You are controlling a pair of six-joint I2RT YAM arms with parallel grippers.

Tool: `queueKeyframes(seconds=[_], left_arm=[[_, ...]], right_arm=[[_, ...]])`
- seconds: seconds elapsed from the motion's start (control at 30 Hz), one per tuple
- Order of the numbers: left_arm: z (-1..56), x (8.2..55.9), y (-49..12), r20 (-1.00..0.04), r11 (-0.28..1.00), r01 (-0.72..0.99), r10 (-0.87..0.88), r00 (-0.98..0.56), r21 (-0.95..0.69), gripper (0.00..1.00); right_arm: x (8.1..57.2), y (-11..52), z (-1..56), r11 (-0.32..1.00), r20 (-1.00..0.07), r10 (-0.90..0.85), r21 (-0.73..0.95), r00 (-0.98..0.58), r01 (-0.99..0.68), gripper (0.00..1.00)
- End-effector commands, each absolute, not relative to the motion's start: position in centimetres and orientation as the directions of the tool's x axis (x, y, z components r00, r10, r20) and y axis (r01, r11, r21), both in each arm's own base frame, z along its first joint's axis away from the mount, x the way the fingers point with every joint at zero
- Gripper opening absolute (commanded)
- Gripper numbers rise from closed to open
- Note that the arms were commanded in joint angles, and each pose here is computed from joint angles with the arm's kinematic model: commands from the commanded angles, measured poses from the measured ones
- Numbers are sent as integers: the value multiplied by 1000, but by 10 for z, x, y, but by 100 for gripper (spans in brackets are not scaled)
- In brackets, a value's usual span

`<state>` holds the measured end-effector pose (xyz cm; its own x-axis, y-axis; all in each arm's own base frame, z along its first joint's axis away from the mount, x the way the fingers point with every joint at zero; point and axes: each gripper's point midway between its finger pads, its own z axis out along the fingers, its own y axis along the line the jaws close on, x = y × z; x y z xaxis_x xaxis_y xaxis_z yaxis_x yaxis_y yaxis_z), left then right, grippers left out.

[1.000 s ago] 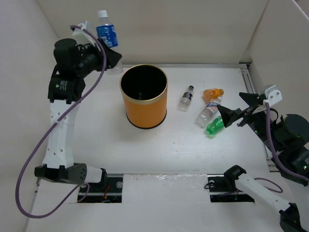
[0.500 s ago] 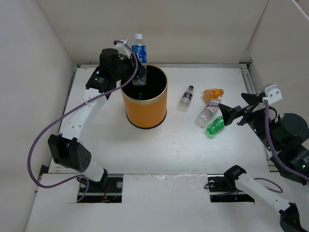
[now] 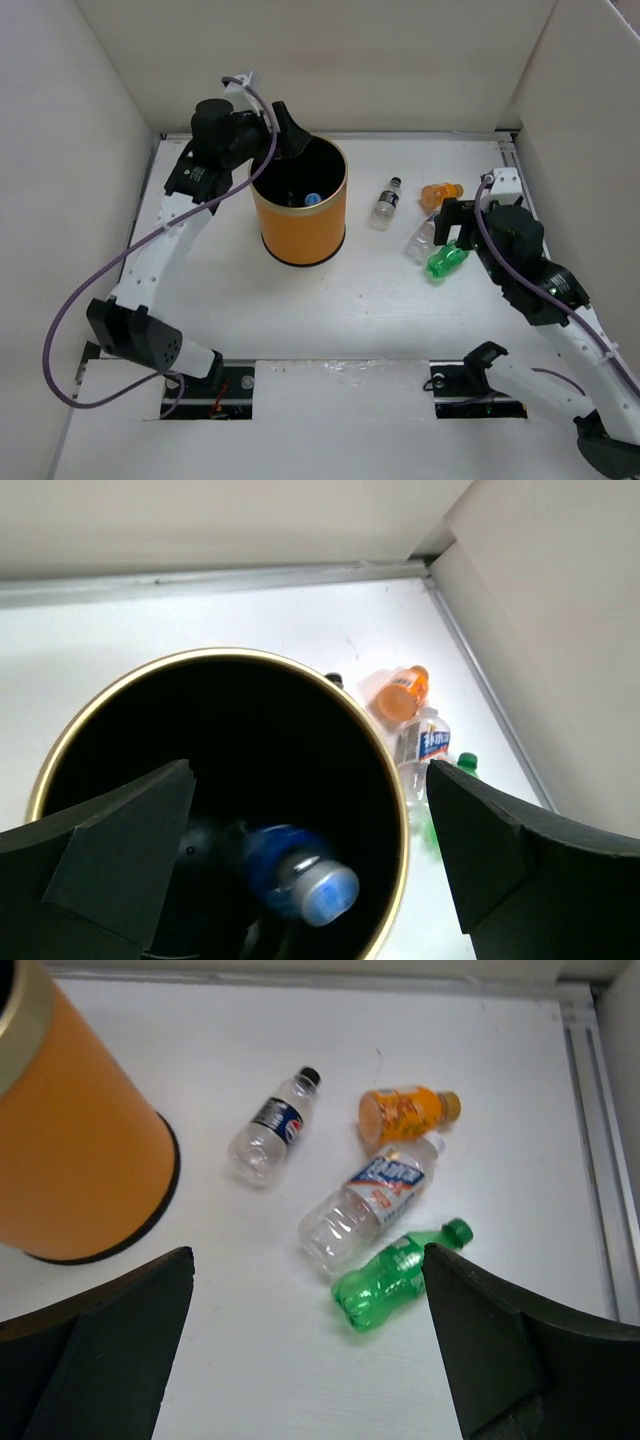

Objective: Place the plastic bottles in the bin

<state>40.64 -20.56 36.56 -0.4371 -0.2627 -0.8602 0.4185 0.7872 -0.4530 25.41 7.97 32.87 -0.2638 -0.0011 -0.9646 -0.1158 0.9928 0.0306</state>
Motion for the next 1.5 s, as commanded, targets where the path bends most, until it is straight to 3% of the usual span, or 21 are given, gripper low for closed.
queueKeyframes(seconds=[0.0,0.2,0.4,0.73,1.03,1.2,1.3,1.47], left_arm=[[434,372,-193,-910,774,485,-301,-285,-407,100],[461,344,-146,-925,864,335,-326,-193,-375,100],[451,321,-62,-917,918,-15,-397,-39,-396,100],[404,327,-46,-921,921,-132,-380,-85,-368,100],[403,324,-43,-921,919,-138,-382,-73,-370,100],[394,330,-44,-922,922,-149,-374,-101,-358,100],[394,330,-46,-921,923,-141,-374,-105,-359,100],[389,330,-46,-921,924,-145,-372,-115,-354,100]], right_arm=[[257,59,316,985,-954,166,147,-251,91,100],[284,44,265,956,-908,252,181,-335,229,100],[302,33,200,925,-823,324,173,-467,338,100],[314,23,145,856,-740,451,201,-499,476,100],[306,2,103,768,-663,561,194,-496,610,100],[310,9,88,770,-651,577,231,-494,595,97],[310,6,67,772,-620,567,171,-542,612,97],[315,-4,52,753,-600,577,129,-554,645,87]])
